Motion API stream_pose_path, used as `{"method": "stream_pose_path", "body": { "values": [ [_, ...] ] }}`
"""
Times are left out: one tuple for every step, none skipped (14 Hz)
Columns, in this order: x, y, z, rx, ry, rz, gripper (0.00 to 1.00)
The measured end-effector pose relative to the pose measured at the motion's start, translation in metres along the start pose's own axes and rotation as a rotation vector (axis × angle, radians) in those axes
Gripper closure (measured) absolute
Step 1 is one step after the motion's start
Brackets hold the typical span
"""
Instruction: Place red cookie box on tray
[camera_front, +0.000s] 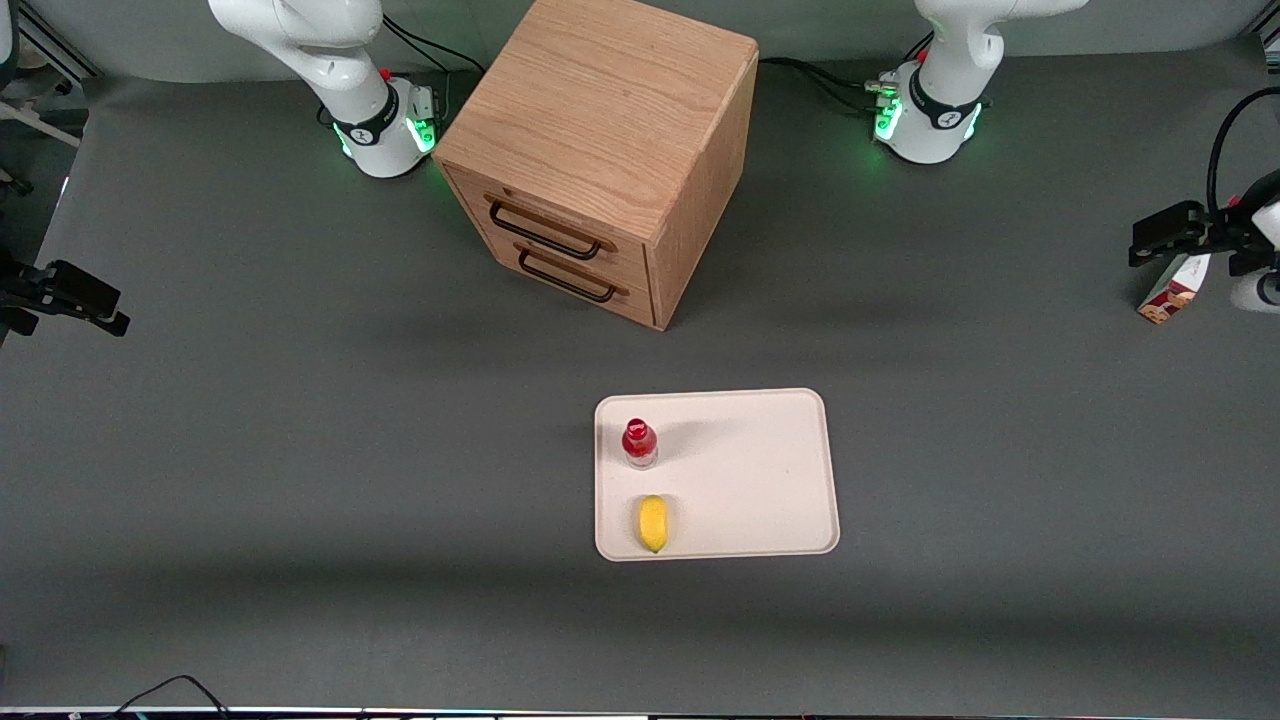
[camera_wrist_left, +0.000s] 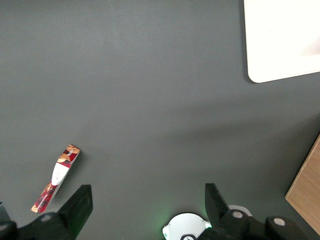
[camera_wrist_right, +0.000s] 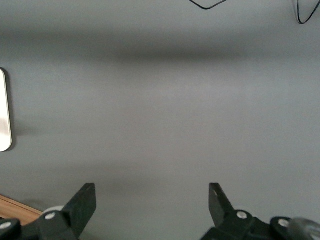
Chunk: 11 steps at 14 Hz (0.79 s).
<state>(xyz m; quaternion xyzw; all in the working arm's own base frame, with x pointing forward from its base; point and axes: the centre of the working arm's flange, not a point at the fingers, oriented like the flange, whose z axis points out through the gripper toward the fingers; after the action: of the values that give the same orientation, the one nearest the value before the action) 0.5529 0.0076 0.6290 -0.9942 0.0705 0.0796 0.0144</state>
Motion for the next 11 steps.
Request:
{"method": "stream_pose_path", "body": {
  "values": [
    [-0.001,0.0,0.0,0.0,0.0,0.0,0.0],
    [-0.002,0.0,-0.001,0.0,0.001,0.0,0.0],
    [-0.003,0.0,-0.001,0.0,0.001,0.0,0.0],
    [-0.003,0.0,-0.001,0.0,0.001,0.0,0.0],
    [-0.002,0.0,0.0,0.0,-0.001,-0.001,0.0],
    [-0.002,0.0,0.003,0.0,-0.007,-0.002,0.0],
    [-0.001,-0.002,0.007,0.001,-0.018,-0.005,0.0],
    [-0.002,-0.008,0.011,0.004,-0.027,-0.016,0.0],
    [-0.004,-0.023,0.014,0.011,-0.034,-0.027,0.0],
    [-0.009,-0.045,0.015,0.018,-0.038,-0.02,0.0],
    [-0.015,-0.07,0.016,0.031,-0.046,0.008,0.0]
  ]
}}
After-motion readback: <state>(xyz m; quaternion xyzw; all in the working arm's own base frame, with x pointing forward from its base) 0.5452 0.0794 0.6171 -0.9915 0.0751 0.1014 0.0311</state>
